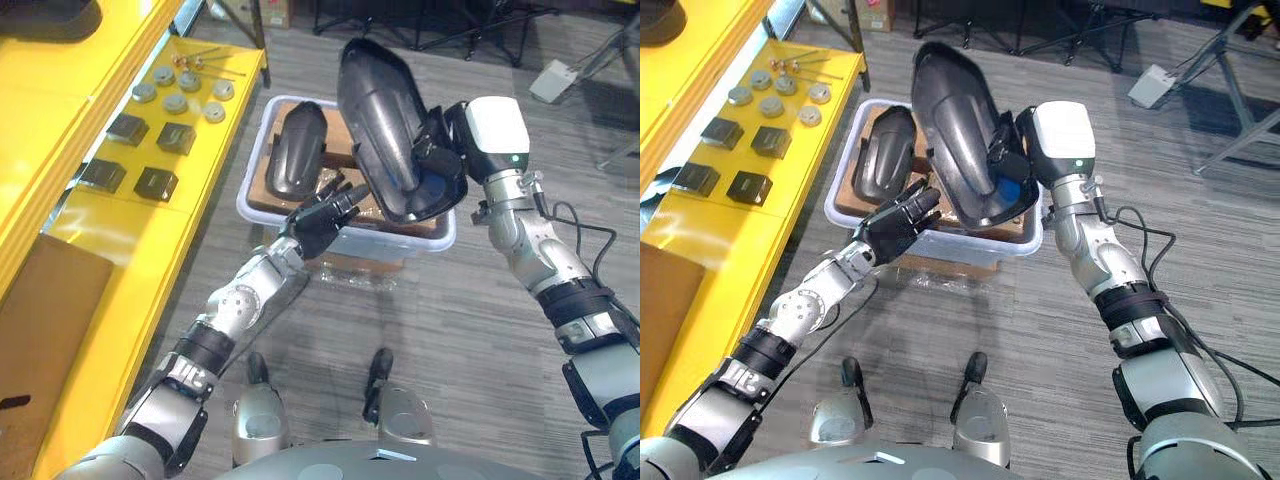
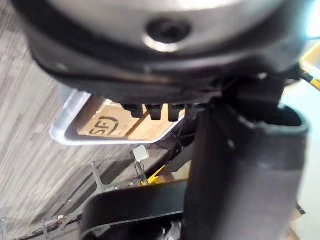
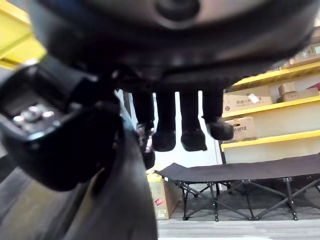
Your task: Walk over and take three plastic housings, then place them on the shelf
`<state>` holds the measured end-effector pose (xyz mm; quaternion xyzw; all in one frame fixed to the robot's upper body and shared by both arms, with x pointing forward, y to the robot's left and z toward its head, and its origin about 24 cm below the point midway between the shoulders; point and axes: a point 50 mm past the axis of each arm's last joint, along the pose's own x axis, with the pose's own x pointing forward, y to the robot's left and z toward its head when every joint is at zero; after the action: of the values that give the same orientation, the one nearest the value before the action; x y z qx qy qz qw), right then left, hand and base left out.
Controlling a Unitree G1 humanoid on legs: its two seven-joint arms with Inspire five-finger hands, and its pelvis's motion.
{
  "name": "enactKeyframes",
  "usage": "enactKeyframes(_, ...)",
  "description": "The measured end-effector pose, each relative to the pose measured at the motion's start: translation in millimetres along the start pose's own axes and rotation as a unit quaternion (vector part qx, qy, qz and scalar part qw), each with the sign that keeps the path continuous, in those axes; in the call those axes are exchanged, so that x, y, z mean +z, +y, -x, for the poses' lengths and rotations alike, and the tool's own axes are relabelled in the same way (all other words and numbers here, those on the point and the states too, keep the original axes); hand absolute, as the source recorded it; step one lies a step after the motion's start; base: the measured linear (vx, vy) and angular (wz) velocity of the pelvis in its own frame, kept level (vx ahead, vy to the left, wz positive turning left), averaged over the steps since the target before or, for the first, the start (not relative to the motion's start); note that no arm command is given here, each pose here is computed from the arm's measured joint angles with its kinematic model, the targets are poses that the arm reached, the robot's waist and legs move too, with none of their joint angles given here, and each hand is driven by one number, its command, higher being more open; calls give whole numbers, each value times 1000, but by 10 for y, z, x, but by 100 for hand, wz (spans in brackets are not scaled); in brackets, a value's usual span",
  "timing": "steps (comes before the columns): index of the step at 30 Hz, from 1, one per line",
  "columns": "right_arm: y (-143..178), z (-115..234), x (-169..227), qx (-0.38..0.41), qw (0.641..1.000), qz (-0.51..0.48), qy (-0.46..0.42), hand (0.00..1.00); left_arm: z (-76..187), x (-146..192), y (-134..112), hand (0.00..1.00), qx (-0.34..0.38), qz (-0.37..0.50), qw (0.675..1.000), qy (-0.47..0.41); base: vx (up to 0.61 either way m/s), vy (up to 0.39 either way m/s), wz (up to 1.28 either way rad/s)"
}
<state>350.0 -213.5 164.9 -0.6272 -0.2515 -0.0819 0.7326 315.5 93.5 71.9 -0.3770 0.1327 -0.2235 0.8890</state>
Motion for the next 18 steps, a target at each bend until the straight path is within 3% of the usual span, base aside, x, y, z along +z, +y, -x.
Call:
enactKeyframes(10, 104, 1, 268, 24, 997, -42, -58, 0, -104, 16, -75, 100, -4, 6, 1000, -16, 2, -7, -8)
enactKeyframes(15, 214, 74, 278, 52, 996, -50, -47, 0, -102, -35, 21, 100, 19, -12, 1000, -5, 0, 0, 0)
enactKeyframes(16, 226, 88, 272, 54, 996, -50, -45, 0, -102, -40, 20, 0, 19, -13, 1000, -4, 0, 0, 0)
enactKeyframes(18, 250, 116, 262, 59, 996, -51, -42, 0, -100, -44, 28, 0, 22, -20, 1000, -3, 0, 0, 0)
